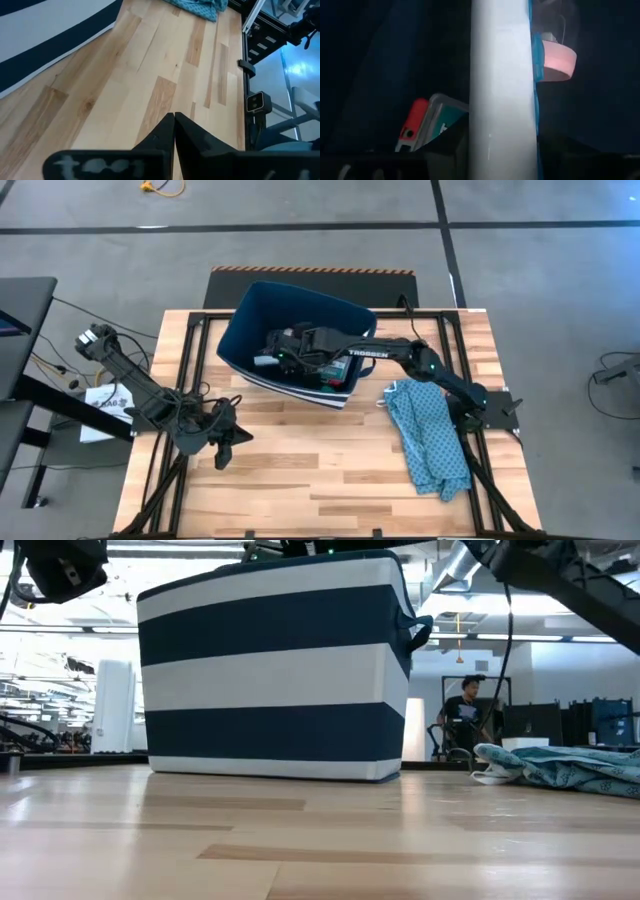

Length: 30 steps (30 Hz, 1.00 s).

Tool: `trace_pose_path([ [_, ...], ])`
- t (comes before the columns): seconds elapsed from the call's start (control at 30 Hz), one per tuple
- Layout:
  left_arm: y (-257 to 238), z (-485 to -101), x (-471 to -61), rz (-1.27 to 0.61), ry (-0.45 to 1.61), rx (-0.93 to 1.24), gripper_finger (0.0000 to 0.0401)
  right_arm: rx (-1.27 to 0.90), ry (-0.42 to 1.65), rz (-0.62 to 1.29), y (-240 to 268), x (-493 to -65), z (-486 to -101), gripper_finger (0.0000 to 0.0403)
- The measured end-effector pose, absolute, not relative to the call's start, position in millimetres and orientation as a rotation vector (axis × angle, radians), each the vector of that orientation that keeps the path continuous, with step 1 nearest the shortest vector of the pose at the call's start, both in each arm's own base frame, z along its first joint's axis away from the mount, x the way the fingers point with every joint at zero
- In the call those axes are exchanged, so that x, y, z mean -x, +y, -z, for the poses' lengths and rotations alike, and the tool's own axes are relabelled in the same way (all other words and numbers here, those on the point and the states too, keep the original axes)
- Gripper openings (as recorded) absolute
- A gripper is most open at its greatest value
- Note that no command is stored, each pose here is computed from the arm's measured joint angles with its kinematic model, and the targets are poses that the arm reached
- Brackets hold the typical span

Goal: Pick & place medical supplies in basket/bin
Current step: Put the pill organizer into the laundry organizer, then return to Home Position

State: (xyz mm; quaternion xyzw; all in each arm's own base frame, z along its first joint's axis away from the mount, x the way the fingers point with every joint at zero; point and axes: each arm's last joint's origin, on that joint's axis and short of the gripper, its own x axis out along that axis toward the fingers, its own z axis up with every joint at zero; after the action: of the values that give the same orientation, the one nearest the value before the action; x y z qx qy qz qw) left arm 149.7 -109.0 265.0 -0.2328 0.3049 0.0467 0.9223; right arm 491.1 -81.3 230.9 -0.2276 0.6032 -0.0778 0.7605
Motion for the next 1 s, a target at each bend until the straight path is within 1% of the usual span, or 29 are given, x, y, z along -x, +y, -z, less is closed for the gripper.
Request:
trace_pose_path([
  [0.13,-109.1,-265.0,-149.7,-0.095,0.626,0.476,0.0,0.539,1.327,0.135,-82.2,-495.1,-220.3,0.0172],
  [0.2,-109.0,-264.7,-149.6,-0.097,0.629,0.474,0.0,0.571,1.317,0.13,-82.0,-499.6,-213.1,0.0179],
  [0.23,-108.9,-264.8,-149.5,-0.097,0.628,0.474,0.0,0.573,1.322,0.129,-82.1,-499.0,-213.5,0.018],
  [0.33,-108.7,-264.3,-149.3,-0.101,0.632,0.47,0.0,0.59,1.271,0.176,-81.4,-499.6,-231.1,0.0175],
  [0.47,-108.5,-264.4,-149.4,-0.106,0.628,0.471,0.0,0.616,1.266,0.192,-74.6,-492.4,-247.9,0.0165],
  [0.53,-108.6,-264.8,-149.5,-0.106,0.624,0.476,0.0,0.619,1.296,0.184,-72.9,-483.8,-258.4,0.0164],
  [0.67,-108.8,-265.1,-149.7,-0.106,0.62,0.483,0.0,0.664,1.275,0.186,-63.1,-468.8,-289.9,0.0174],
  [1.0,-109.1,-265.8,-150.2,-0.104,0.612,0.491,0.0,0.725,1.095,0.287,-34.7,-420.9,-379.5,0.0225],
])
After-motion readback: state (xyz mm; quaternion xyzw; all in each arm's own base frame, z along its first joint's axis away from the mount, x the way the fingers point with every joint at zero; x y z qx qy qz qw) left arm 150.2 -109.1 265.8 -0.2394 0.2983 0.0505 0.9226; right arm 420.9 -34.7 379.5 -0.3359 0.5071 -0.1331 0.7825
